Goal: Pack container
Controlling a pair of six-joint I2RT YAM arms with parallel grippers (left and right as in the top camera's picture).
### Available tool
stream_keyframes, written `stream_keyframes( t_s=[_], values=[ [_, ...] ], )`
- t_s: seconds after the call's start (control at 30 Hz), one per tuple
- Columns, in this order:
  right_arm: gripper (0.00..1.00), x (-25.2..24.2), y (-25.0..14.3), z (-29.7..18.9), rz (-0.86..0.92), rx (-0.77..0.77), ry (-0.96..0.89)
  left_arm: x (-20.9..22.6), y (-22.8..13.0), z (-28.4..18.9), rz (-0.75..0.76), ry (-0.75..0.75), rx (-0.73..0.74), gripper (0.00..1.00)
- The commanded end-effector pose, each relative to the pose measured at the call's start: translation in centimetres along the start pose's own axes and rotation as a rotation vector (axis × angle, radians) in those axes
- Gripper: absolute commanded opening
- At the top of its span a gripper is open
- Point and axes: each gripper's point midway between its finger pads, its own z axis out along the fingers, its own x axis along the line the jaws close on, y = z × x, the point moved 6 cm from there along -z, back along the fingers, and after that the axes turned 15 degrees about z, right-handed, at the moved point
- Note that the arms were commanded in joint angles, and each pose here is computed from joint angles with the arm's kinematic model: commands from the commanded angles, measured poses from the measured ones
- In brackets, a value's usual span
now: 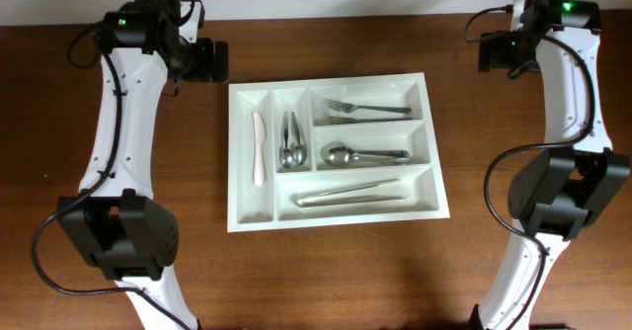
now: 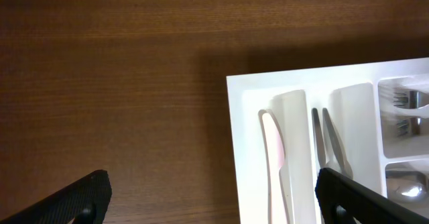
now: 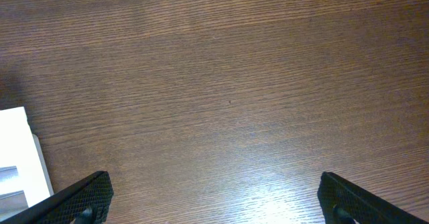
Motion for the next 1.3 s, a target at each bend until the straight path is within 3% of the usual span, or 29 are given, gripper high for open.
stream_keyframes(
  t_s=[0.0, 0.6, 0.73, 0.8, 0.93, 1.27],
  values=[
    [0.99, 0.0, 0.7, -2.1, 0.015, -0.052, -0.001, 0.1, 0.5, -1.9, -0.009, 0.016, -0.044, 0.99],
    [0.99, -0.1, 0.7, -2.4, 0.015, -0.058, 0.001, 0.1, 0.5, -1.9, -0.009, 0.016, -0.044, 0.99],
    [0.99, -0.1, 1.4, -9.7, 0.020, -0.201, 0.037, 0.1, 0.5, -1.9, -0.009, 0.016, -0.044, 0.99],
    [0.99, -0.6, 0.7, -19.5, 0.030, -0.392, 0.087, 0.1, 0.5, -1.9, -0.009, 0.016, -0.044, 0.99],
    [0.99, -1.7, -1.6, -28.3, 0.041, -0.571, 0.137, 0.1, 0.5, -1.9, -0.009, 0.016, -0.044, 0.99],
    [0.99, -4.8, -11.0, -43.1, 0.052, -0.903, 0.256, 0.1, 0.5, -1.9, -0.009, 0.016, -0.044, 0.99]
  ],
)
